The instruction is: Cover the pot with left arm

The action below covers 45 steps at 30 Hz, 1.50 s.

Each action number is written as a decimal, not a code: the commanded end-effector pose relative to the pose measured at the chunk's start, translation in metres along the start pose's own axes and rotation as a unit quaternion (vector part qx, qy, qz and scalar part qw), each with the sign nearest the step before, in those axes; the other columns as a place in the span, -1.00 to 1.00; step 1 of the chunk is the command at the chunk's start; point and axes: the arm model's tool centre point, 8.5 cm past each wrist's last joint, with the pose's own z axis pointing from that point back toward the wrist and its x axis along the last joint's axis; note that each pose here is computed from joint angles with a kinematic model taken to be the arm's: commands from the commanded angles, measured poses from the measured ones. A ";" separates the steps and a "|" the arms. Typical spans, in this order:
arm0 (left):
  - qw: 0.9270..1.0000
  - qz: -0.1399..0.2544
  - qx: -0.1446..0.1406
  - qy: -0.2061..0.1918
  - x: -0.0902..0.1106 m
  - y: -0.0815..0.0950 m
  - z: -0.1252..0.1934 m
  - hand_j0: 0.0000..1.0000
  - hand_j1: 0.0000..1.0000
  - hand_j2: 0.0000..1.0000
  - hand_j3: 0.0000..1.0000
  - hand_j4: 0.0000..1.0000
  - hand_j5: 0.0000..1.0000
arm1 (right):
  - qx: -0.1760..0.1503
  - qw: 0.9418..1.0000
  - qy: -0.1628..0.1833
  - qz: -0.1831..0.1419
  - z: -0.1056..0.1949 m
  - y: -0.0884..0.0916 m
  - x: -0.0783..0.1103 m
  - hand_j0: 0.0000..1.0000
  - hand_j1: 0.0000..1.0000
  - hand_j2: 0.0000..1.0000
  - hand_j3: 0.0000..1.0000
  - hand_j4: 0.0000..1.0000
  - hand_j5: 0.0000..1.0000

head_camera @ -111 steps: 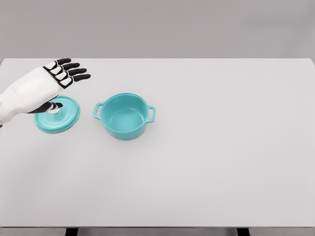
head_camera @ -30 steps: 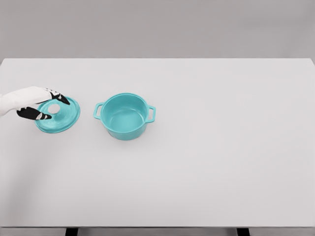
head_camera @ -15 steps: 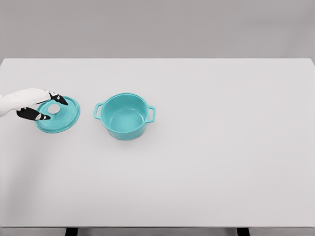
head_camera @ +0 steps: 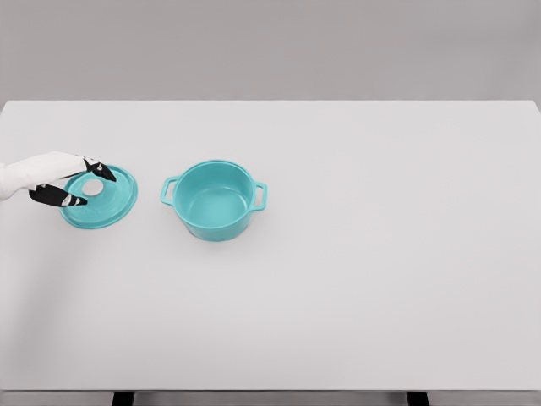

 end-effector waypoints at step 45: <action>0.998 -0.047 0.023 -0.024 0.023 0.028 0.002 0.02 0.02 0.02 0.02 0.02 0.02 | 0.000 1.000 0.000 0.000 0.000 0.000 0.000 1.00 1.00 1.00 1.00 1.00 1.00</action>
